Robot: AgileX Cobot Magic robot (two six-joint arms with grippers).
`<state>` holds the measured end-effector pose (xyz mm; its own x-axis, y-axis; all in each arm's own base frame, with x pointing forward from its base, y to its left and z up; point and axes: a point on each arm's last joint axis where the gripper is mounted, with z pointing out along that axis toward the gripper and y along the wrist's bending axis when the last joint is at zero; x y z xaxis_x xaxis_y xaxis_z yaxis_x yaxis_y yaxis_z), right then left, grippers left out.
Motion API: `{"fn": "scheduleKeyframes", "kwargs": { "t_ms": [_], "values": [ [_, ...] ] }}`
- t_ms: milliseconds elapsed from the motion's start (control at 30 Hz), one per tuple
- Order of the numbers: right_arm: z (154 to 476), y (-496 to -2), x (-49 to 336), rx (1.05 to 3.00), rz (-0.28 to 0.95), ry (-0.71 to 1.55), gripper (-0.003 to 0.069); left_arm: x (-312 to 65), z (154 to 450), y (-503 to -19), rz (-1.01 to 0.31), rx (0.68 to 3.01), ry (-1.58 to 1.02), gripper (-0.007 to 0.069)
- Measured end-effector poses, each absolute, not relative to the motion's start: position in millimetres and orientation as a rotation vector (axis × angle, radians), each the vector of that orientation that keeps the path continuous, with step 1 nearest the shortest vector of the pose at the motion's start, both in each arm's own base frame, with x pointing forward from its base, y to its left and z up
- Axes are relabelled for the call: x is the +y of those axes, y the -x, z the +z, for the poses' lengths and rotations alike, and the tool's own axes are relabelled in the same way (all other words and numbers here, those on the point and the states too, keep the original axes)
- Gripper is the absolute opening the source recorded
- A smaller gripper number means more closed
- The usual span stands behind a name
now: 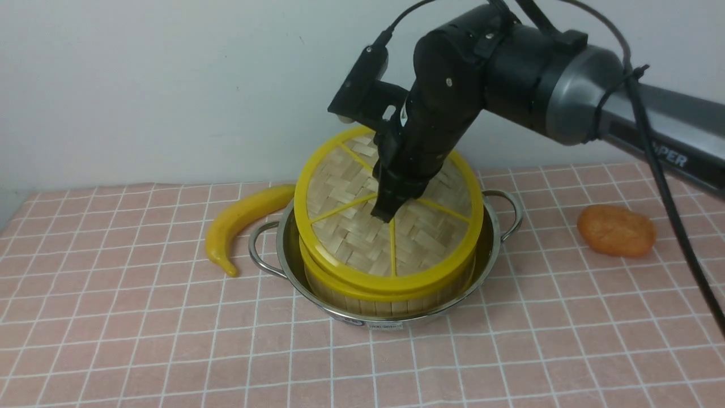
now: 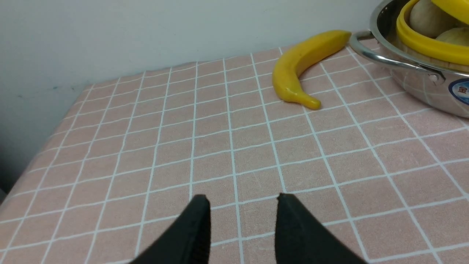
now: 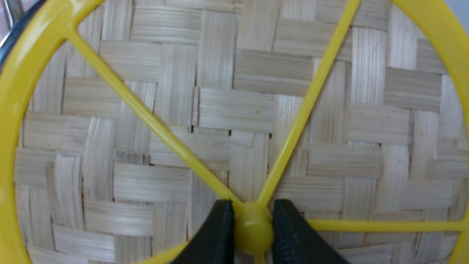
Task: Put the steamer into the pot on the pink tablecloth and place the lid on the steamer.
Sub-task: 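Place the bamboo steamer lid onto the steamer basket in the pot with the right gripper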
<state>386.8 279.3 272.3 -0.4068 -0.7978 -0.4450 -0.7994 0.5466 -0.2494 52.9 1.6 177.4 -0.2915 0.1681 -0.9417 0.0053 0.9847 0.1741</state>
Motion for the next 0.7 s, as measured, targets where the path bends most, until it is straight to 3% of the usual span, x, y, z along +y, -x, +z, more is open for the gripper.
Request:
{"fn": "scheduleKeyframes", "kwargs": {
  "t_ms": [367, 700],
  "values": [
    [267.7, -390.4, 282.4, 2.247, 0.012, 1.277, 0.0148, 1.6, 177.4, -52.9, 0.160, 1.862, -0.126, 0.0243],
    [241.5, -399.6, 289.2, 2.253, 0.009, 1.287, 0.0146, 1.6, 177.4, -52.9, 0.160, 1.862, -0.126, 0.0243]
  ]
}}
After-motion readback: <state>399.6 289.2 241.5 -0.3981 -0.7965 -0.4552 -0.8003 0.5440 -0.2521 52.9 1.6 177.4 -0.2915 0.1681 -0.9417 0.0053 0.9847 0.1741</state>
